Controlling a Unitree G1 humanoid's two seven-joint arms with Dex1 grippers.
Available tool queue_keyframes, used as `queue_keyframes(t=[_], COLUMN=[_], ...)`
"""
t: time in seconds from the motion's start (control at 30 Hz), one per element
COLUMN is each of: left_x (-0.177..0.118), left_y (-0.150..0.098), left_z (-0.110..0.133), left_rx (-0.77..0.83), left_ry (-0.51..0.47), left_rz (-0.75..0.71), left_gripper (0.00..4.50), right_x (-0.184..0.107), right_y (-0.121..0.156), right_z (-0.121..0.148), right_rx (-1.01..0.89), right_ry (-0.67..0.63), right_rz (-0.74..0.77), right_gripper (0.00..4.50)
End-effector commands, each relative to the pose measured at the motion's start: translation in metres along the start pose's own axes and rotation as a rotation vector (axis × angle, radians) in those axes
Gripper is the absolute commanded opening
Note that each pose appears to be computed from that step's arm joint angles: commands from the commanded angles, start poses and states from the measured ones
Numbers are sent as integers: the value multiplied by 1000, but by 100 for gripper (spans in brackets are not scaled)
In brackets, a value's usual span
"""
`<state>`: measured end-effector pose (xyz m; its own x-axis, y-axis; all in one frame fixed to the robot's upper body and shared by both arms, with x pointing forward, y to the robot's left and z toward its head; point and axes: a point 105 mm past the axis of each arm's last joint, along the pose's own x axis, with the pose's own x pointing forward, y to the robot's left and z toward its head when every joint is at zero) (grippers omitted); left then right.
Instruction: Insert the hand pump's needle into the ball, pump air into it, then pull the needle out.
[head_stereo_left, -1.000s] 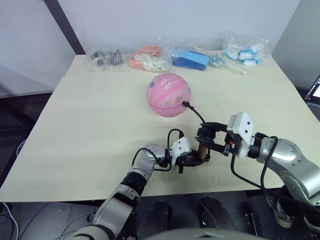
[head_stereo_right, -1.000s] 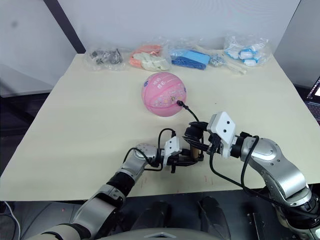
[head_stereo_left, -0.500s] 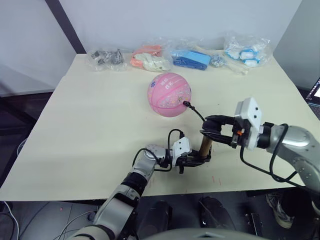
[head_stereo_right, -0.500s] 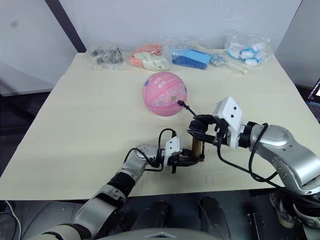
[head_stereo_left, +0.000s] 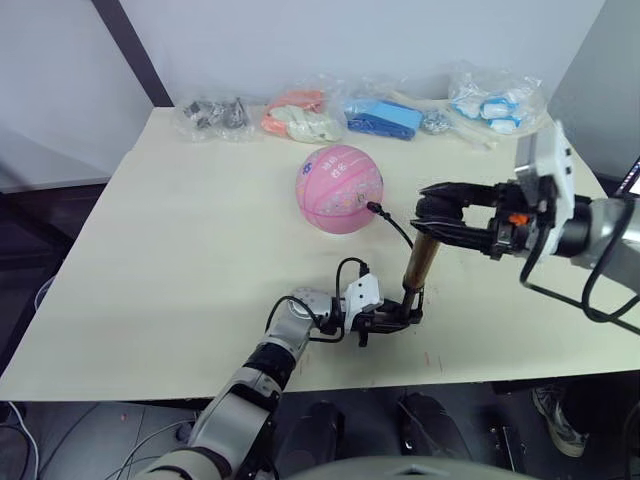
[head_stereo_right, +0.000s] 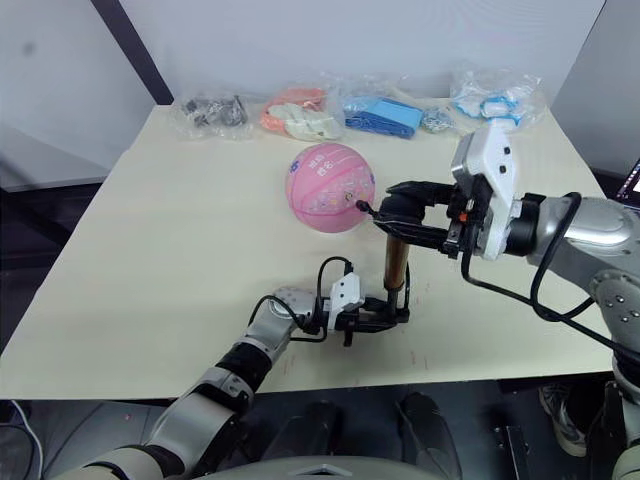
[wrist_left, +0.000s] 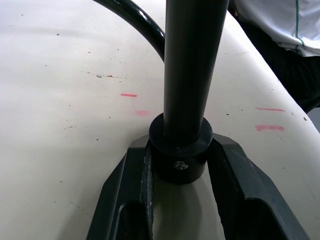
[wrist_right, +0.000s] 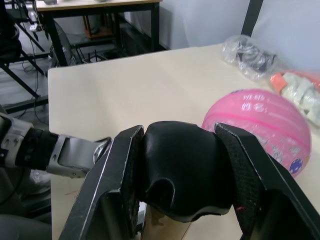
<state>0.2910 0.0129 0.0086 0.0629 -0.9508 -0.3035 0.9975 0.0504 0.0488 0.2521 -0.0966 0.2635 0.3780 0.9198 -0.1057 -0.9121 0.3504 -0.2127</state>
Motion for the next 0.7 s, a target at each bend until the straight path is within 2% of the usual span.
queue_keyframes(t=[0.03,0.53,0.7], left_x=[1,2,2], left_y=[-7,-9,-8], left_z=[-15,-13,-12], left_rx=[-38,-35,-32], left_ry=[47,44,45], left_rz=[-22,-32,-31], left_gripper=[112,112,112], right_x=[-10,-22,-19], right_y=[-3,-9,-7], right_z=[28,60,44], right_rx=[-73,-100,-51], right_ry=[-67,-82,-34], right_rz=[-24,-24,-13], right_gripper=[181,181,181])
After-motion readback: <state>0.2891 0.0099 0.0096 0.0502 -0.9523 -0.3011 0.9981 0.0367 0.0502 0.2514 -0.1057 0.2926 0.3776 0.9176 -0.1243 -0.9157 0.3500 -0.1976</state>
